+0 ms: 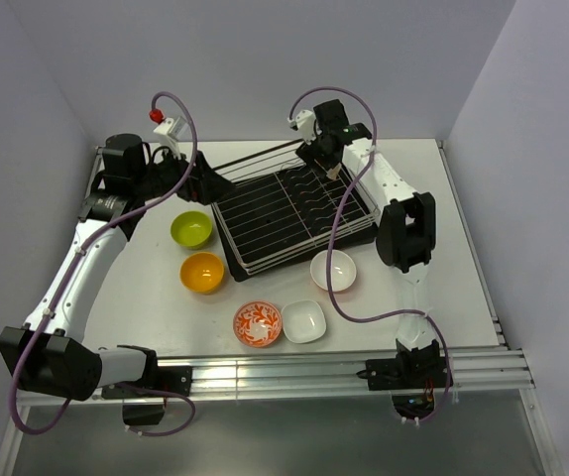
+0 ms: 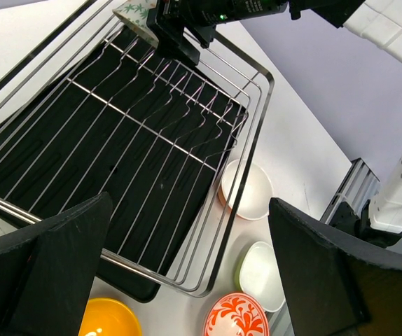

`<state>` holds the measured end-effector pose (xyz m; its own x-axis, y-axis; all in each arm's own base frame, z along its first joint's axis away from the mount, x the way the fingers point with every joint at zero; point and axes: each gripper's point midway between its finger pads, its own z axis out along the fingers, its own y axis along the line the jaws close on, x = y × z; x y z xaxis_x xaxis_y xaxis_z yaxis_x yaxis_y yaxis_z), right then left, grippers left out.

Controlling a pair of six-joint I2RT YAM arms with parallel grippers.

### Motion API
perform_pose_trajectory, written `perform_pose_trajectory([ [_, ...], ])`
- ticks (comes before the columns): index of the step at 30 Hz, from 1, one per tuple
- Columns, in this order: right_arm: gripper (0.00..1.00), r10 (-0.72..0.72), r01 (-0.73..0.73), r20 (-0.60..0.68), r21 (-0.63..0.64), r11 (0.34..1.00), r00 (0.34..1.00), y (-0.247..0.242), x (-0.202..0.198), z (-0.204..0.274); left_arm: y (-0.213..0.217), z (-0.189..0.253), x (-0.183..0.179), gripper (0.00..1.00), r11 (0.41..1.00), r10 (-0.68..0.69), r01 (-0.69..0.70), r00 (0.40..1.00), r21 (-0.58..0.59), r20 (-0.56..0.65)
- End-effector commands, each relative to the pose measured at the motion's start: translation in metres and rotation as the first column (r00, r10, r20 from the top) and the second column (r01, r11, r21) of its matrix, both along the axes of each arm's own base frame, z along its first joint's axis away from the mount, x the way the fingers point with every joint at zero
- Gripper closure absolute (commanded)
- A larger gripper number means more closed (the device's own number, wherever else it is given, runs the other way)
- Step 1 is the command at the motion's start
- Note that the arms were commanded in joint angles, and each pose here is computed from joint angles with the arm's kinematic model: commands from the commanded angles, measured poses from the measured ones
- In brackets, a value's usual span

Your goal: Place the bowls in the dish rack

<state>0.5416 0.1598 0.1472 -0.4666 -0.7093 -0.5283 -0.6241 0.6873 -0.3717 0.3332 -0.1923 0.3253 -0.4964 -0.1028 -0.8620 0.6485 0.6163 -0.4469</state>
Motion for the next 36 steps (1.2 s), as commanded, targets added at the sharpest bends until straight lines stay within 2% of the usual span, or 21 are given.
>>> perform_pose_trajectory([
  [1,0.52,-0.013,0.011,0.088,0.029,1.000,0.996,0.011,0.017,0.021,0.002,0.001,0.001,0.01,1.000,-0.006,0.006,1.000,0.004,0.024],
  [2,0.45,-0.016,0.013,0.092,0.026,1.000,0.996,0.011,0.017,0.022,0.002,0.001,0.001,0.00,1.000,-0.006,0.006,1.000,0.003,0.024],
  [4,0.43,-0.019,0.016,0.096,0.031,0.999,0.995,0.011,0.017,0.025,0.002,0.001,0.000,0.00,1.000,-0.004,0.004,1.000,0.002,0.023],
  [5,0.38,-0.019,0.016,0.097,0.031,0.999,0.995,0.011,0.016,0.026,0.003,0.000,0.000,0.00,1.000,-0.003,0.003,1.000,0.003,0.025],
  [7,0.36,-0.021,0.017,0.104,0.043,0.999,0.994,0.012,0.015,0.032,0.003,0.000,0.000,0.00,1.000,-0.003,0.003,1.000,0.003,0.025],
  [8,0.31,-0.018,0.013,0.108,0.047,0.999,0.994,0.014,0.015,0.034,0.003,0.001,0.000,0.00,1.000,-0.003,0.003,1.000,0.003,0.028],
  [10,0.30,-0.015,0.009,0.117,0.052,0.999,0.993,0.017,0.013,0.040,0.003,0.001,0.000,0.00,1.000,-0.003,0.003,1.000,0.002,0.029],
  [11,0.21,-0.011,0.004,0.121,0.056,0.998,0.993,0.020,0.013,0.042,0.003,0.001,0.000,0.00,1.000,-0.001,0.001,1.000,0.002,0.031],
  [13,0.19,-0.009,0.001,0.129,0.062,0.998,0.992,0.022,0.011,0.046,0.003,0.001,-0.001,0.01,1.000,-0.002,0.002,1.000,0.001,0.029],
  [14,0.08,-0.010,0.002,0.133,0.063,0.998,0.991,0.023,0.011,0.048,0.003,0.001,-0.001,0.01,1.000,-0.001,0.001,1.000,0.002,0.029],
  [17,0.00,-0.013,0.003,0.144,0.070,0.998,0.989,0.027,0.012,0.052,0.005,0.001,-0.001,0.00,1.000,0.008,-0.008,1.000,0.003,0.030],
  [29,0.00,0.036,-0.056,0.151,0.129,0.990,0.988,0.048,-0.005,0.080,0.009,0.000,-0.004,0.00,1.000,0.013,-0.013,1.000,0.002,0.029],
  [34,0.00,0.080,-0.112,0.140,0.238,0.965,0.987,0.064,-0.029,0.113,0.013,-0.006,-0.014,0.00,0.999,-0.017,0.014,0.998,0.050,0.061],
  [36,0.00,0.096,-0.132,0.133,0.298,0.945,0.986,0.069,-0.046,0.132,0.018,-0.023,-0.018,0.00,0.994,-0.023,0.016,0.997,0.105,0.069],
])
